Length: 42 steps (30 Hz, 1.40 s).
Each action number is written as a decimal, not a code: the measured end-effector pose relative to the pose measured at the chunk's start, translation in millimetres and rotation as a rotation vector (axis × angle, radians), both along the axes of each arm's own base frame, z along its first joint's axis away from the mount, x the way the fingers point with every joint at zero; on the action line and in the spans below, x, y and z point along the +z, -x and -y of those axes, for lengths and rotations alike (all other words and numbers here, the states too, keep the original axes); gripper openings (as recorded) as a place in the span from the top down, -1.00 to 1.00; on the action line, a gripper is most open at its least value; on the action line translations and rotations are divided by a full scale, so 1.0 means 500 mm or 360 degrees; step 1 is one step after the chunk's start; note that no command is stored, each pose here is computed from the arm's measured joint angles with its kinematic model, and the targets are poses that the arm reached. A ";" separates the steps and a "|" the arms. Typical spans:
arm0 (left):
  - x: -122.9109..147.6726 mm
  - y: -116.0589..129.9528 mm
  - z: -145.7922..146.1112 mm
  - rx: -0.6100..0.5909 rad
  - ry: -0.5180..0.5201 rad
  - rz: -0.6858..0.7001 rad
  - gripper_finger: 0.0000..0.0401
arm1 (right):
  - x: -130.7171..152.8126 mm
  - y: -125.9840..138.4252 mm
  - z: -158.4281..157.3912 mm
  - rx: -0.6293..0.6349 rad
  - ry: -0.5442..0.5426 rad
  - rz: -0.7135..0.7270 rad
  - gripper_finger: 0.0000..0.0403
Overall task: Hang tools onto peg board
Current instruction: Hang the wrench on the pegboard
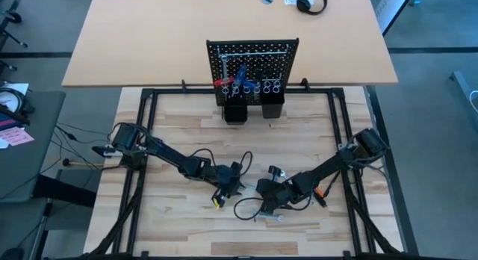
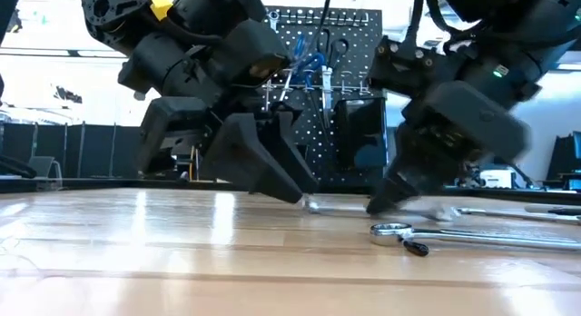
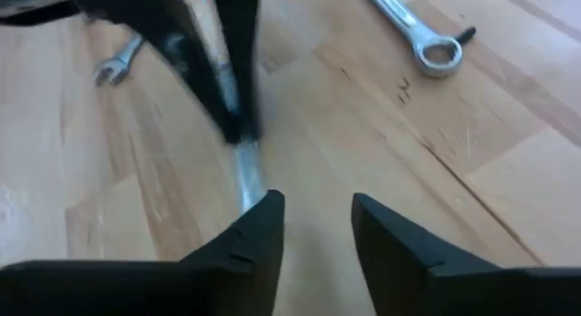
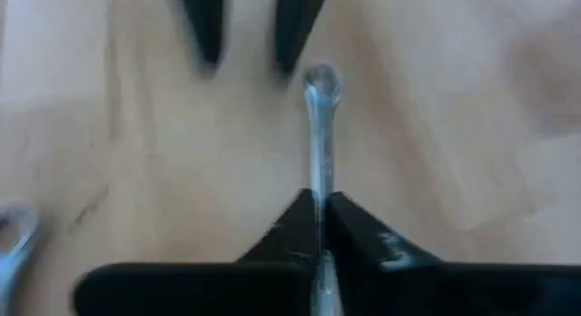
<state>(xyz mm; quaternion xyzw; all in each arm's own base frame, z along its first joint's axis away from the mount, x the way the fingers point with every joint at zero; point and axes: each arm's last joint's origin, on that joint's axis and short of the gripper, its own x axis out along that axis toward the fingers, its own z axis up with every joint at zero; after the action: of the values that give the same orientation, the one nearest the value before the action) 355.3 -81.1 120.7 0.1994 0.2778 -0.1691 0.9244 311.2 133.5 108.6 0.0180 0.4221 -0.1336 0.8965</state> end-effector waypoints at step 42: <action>0.001 -0.006 -0.029 0.0230 0.0025 -0.0007 0.95 | 0.049 -0.009 -0.002 0.0035 0.0026 0.0189 0.94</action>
<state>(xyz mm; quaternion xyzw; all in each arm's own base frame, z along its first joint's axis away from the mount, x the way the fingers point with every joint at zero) 358.3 -66.6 121.0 0.1712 0.2920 -0.1045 0.9351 315.7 134.4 133.0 0.0138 0.3673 -0.1258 0.9214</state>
